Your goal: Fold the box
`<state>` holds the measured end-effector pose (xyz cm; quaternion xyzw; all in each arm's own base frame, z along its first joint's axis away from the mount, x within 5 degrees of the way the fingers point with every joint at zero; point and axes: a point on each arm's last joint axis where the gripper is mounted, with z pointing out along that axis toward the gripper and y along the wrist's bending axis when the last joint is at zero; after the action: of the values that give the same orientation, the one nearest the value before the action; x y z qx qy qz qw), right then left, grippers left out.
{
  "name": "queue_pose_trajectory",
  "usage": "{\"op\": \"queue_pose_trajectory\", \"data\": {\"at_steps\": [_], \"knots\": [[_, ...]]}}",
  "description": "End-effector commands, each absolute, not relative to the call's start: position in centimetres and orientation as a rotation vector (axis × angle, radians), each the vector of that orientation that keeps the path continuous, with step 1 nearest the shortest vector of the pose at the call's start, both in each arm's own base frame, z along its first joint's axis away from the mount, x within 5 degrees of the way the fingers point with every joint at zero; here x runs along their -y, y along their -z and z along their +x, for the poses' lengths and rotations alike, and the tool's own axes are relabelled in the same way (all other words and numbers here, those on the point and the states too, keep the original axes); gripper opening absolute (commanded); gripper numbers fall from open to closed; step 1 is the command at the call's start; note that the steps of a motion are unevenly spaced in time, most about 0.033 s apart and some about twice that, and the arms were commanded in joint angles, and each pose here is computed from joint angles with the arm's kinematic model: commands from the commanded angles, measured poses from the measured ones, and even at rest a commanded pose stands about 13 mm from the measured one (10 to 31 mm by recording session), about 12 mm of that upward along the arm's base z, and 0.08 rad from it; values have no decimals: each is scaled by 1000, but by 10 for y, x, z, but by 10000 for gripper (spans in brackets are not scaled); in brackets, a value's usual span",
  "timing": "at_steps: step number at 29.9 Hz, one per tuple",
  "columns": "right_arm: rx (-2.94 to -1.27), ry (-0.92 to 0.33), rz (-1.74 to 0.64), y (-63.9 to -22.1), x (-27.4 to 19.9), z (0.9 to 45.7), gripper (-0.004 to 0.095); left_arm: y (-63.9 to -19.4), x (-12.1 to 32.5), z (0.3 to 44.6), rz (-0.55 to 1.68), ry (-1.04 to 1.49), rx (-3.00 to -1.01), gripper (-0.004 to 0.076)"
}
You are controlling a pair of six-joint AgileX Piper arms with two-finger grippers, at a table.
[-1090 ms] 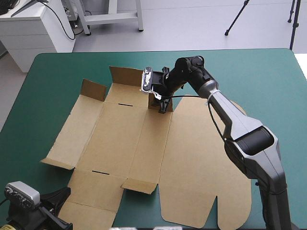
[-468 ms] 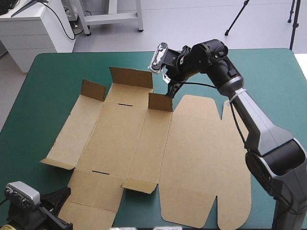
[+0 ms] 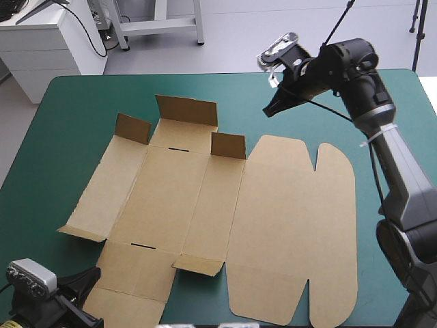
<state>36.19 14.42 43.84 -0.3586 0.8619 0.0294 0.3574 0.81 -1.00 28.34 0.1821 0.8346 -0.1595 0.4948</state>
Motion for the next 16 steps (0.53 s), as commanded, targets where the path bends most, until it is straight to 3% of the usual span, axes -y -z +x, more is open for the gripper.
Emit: {"op": "queue_pose_trajectory", "data": {"at_steps": [1,7,16], "knots": [[-2153,-73,-773,-482,-114,335,-21,-296,12,12,421,416,-1957,-10],[-2192,-49,-680,-487,-86,314,-20,-296,12,12,424,414,-1953,-10],[-2200,-45,-631,-451,-70,273,-19,-296,12,12,423,412,-1948,-10]]}}
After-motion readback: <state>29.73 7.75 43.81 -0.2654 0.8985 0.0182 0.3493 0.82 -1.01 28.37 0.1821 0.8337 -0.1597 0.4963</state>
